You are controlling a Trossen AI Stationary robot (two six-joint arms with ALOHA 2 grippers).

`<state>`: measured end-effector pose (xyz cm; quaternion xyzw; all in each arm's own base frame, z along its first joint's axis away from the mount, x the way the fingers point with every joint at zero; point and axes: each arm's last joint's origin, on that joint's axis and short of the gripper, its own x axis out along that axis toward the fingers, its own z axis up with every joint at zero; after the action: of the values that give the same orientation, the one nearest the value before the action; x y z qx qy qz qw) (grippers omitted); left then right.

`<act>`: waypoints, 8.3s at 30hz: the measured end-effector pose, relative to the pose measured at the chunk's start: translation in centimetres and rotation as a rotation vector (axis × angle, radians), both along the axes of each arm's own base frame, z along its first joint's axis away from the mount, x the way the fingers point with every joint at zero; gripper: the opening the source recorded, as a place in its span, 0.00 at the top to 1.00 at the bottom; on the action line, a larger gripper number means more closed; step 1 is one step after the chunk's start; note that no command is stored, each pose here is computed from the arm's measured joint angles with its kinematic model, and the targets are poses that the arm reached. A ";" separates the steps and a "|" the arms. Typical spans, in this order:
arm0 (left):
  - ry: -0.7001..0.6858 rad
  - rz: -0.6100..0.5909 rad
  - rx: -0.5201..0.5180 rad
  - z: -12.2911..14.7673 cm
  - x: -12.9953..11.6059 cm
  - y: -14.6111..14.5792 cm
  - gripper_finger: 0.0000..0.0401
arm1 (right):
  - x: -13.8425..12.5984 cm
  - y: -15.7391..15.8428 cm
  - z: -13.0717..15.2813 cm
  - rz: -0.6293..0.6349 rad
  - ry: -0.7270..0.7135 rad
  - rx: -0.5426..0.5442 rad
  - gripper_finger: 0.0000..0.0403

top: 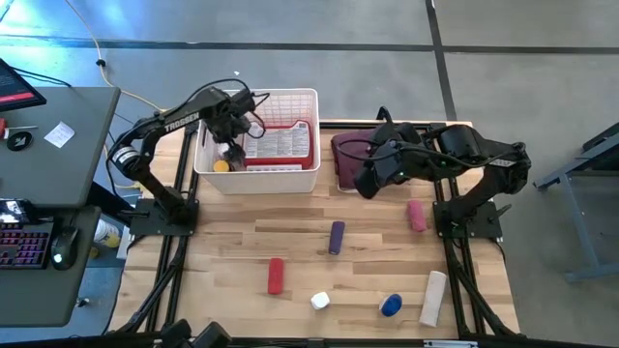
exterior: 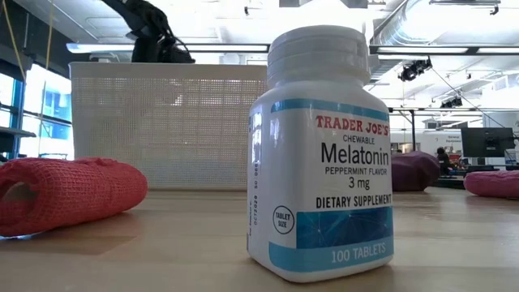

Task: Pick & place medical supplies in basket/bin
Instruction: Put the blue pill bottle into the white bin

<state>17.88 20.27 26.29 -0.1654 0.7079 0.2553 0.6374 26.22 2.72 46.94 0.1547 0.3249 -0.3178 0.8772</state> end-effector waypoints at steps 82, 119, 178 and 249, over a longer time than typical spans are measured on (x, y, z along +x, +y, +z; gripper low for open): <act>-0.796 -0.107 0.099 20.4 6.6 -28.4 0.36 | -5.7 20.1 -26.1 1.146 0.422 0.099 0.40; -0.783 -0.179 0.118 20.4 6.6 -28.4 0.36 | -4.2 17.6 -24.7 0.899 0.342 0.141 0.73; -0.794 -0.172 0.174 20.3 7.0 -28.3 0.36 | -2.6 13.8 -28.4 0.776 0.477 0.111 0.55; -1.050 -0.374 -0.106 17.2 19.5 -23.9 0.03 | -2.6 3.1 -5.7 0.561 -0.265 0.064 0.58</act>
<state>37.35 -3.63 43.49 -0.1738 0.3249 -0.0148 0.9295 23.58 5.81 41.28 0.1264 0.2474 -0.0300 0.9602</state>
